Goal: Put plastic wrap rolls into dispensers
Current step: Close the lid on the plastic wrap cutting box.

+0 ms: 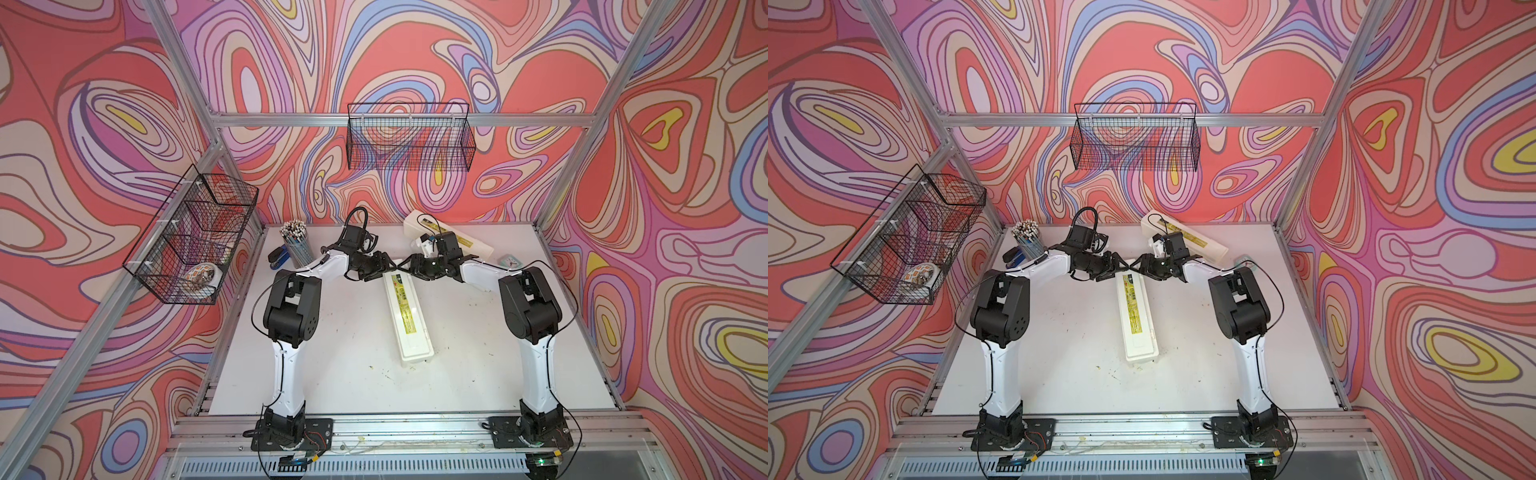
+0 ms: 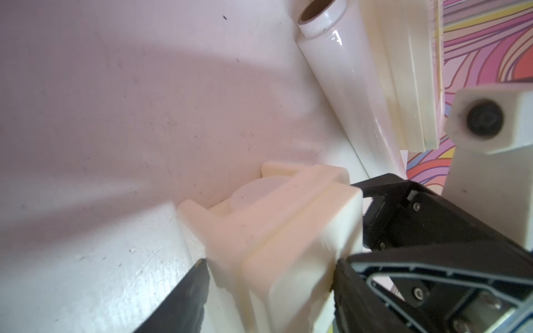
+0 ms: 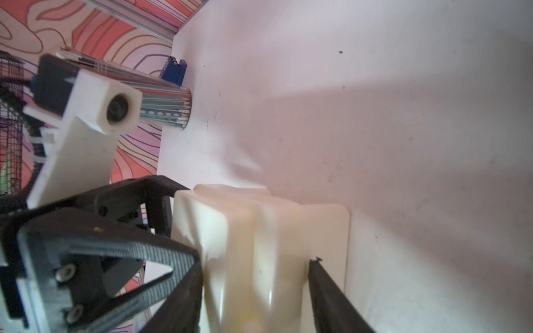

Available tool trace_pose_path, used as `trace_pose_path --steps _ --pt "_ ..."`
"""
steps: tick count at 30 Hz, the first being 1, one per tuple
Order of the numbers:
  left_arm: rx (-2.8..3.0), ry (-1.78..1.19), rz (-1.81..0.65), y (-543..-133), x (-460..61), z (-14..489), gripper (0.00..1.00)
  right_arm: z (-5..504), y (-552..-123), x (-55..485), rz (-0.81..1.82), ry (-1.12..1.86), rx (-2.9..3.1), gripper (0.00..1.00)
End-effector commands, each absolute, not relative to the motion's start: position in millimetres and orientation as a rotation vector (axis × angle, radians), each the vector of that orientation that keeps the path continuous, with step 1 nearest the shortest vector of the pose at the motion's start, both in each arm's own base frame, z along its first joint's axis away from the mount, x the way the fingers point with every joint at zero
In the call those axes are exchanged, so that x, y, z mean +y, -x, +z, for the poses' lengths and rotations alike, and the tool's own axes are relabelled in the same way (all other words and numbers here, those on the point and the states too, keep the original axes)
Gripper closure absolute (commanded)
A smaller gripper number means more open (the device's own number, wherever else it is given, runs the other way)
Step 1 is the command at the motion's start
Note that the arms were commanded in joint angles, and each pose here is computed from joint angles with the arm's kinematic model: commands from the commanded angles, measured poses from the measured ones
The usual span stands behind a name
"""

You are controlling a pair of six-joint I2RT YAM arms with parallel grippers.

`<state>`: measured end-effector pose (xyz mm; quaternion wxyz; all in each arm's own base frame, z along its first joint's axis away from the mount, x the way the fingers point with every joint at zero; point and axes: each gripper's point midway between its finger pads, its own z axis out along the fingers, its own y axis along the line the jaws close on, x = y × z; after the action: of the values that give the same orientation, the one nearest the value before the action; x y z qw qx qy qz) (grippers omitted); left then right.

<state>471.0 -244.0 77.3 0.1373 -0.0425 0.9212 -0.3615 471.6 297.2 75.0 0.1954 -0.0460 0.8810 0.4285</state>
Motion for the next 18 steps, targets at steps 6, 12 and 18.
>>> trace_pose_path --steps 6,12,18 --pt "3.057 0.356 -0.703 -423 -208 -44 0.63 -39 -392 259 0.823 0.059 2.975 0.37" --pt "3.093 0.263 -0.720 -423 -215 -46 0.66 -19 -405 255 0.766 0.034 2.924 0.35" --pt "2.945 0.140 -0.795 -434 -223 -3 0.47 29 -431 245 0.646 0.018 2.795 0.33"
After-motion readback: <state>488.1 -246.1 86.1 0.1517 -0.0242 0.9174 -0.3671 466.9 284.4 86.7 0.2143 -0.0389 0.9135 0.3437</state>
